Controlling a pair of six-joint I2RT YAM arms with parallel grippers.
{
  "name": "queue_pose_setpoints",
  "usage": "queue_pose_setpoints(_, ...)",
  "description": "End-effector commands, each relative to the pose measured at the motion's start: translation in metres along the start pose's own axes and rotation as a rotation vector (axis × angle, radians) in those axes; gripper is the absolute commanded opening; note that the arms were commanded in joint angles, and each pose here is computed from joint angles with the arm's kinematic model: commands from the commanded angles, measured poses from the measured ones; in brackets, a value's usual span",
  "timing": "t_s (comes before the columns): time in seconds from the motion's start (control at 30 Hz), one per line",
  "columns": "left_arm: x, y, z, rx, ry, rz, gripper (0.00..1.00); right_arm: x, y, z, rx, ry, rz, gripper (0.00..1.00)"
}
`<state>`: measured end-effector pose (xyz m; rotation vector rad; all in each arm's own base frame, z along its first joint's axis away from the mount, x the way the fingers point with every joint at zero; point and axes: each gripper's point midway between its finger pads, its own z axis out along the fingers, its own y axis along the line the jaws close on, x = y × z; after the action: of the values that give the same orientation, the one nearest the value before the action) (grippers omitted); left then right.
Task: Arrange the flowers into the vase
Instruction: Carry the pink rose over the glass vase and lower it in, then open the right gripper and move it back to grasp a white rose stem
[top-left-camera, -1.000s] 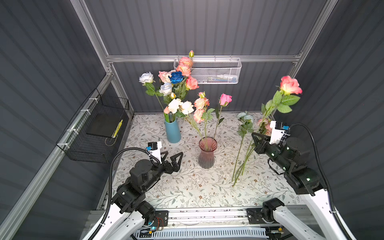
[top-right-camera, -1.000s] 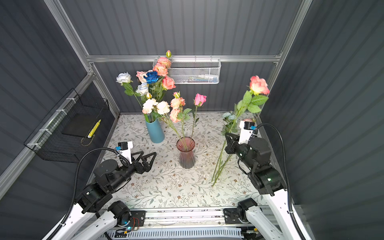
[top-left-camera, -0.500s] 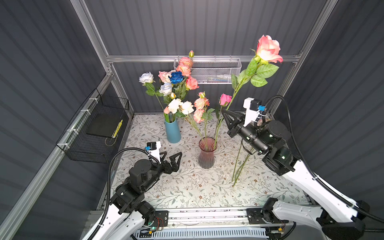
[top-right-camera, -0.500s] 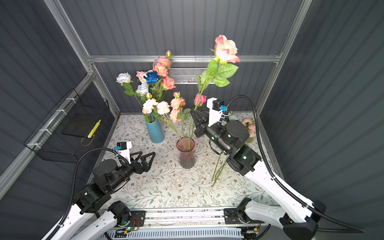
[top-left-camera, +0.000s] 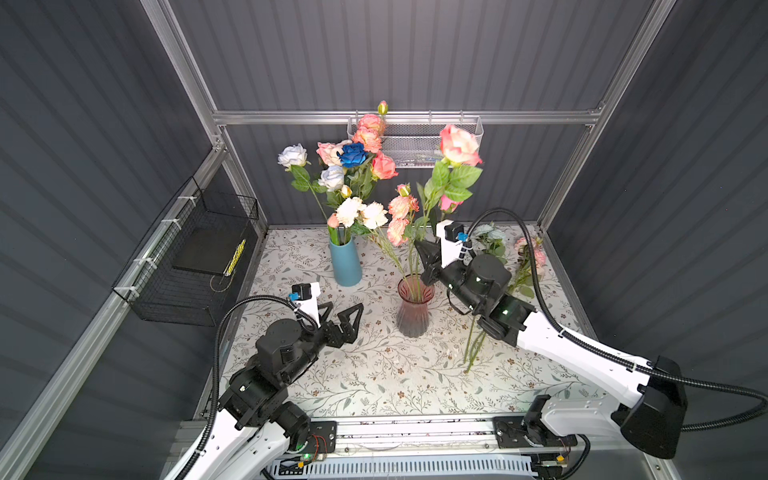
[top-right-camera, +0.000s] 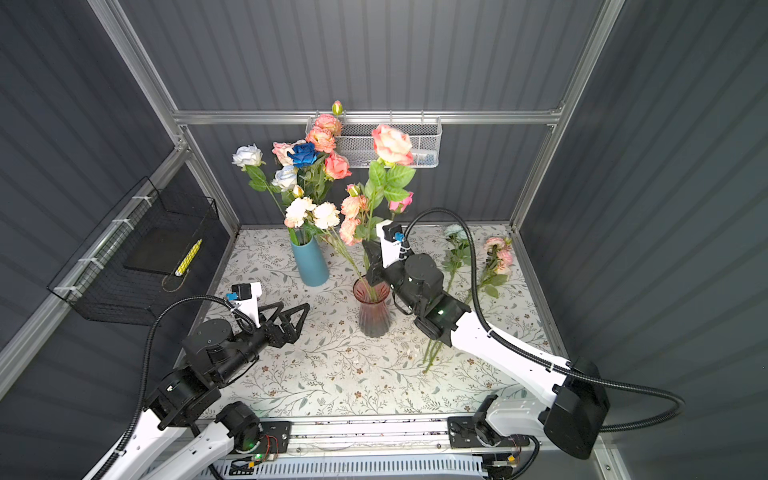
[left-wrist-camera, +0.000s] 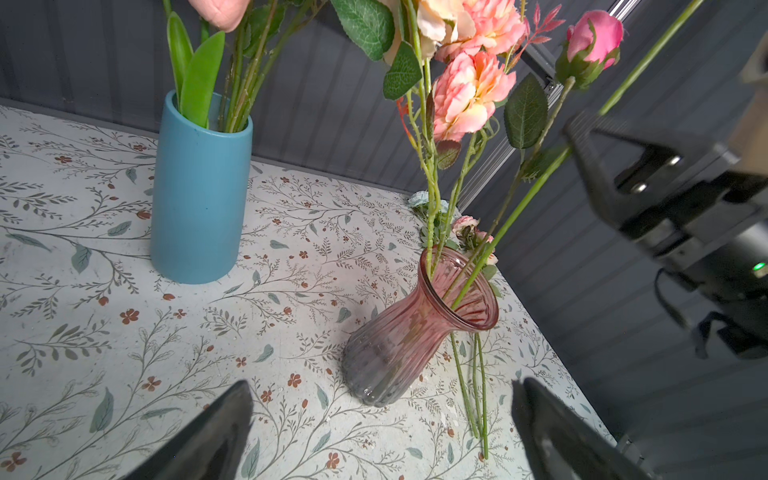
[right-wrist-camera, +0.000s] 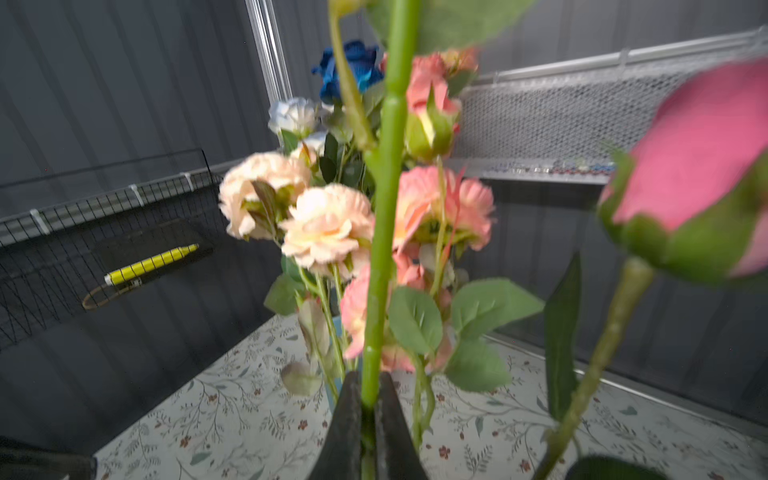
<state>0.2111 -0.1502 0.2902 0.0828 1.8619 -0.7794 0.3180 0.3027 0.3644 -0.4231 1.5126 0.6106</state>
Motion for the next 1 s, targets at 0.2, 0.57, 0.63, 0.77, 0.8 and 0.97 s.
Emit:
queue_pose_setpoints(0.2,-0.006,-0.009,0.001,0.032,-0.007,-0.003,1.0,0.027,0.001,-0.027,-0.003,0.052,0.093,0.54)
queue_pose_setpoints(0.57,0.001,-0.01,0.011,0.041,0.015,0.0,1.0,0.056,-0.02,-0.09,0.053,0.15,0.193,0.63)
queue_pose_setpoints(0.63,0.002,-0.009,0.011,0.039,0.013,0.002,1.0,0.068,-0.034,-0.101,0.119,0.183,0.181,0.63)
queue_pose_setpoints(0.77,0.005,-0.007,0.013,0.035,0.018,0.002,1.0,0.104,-0.079,-0.109,0.287,0.33,0.221,0.6)
queue_pose_setpoints(0.8,0.005,-0.007,0.013,0.036,0.021,0.002,1.0,0.116,-0.092,-0.11,0.321,0.379,0.277,0.59)
queue_pose_setpoints(0.97,0.005,-0.009,0.012,0.043,0.023,0.002,1.0,0.171,-0.174,-0.118,0.591,0.572,0.457,0.59)
